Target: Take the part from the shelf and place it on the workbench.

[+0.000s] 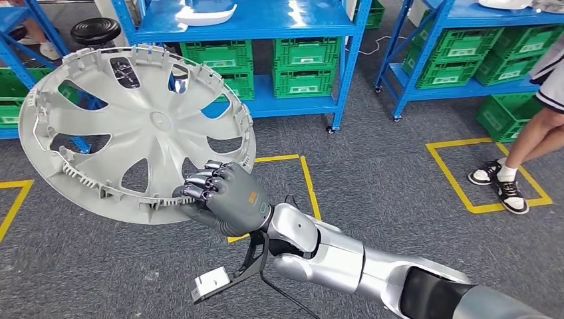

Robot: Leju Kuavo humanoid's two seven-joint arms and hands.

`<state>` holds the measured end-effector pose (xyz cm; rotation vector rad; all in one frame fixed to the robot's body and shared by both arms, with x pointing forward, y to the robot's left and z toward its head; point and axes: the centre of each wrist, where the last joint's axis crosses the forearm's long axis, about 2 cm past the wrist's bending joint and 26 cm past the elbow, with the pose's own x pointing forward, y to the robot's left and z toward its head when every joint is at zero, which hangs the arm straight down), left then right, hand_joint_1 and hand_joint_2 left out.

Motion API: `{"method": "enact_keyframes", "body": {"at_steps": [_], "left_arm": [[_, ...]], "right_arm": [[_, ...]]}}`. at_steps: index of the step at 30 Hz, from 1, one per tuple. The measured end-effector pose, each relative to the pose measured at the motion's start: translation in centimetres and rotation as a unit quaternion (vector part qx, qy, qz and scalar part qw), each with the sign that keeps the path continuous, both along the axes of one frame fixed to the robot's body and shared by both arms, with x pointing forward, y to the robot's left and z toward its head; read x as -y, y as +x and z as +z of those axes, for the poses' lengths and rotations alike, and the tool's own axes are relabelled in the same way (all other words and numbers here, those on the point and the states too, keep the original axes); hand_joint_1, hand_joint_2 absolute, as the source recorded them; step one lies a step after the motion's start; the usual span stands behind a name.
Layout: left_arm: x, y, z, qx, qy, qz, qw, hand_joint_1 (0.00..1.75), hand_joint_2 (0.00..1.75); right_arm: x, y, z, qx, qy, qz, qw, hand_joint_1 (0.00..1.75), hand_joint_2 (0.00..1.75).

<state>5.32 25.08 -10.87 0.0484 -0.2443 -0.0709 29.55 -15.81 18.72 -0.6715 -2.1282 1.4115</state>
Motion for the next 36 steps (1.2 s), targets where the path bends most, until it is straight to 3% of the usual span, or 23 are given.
{"method": "enact_keyframes", "body": {"at_steps": [23,36], "left_arm": [[-0.1,-0.6,-0.1,-0.004,0.001,0.021,1.0,0.0,1.75],[0.0,0.3,0.0,0.001,-0.003,0.002,1.0,0.0,1.75]], "right_arm": [[-1.3,0.1,0.9,0.013,0.003,0.018,1.0,1.75,1.75],[-1.7,0.4,0.5,0.011,-0.01,0.001,1.0,1.75,1.75]]}}
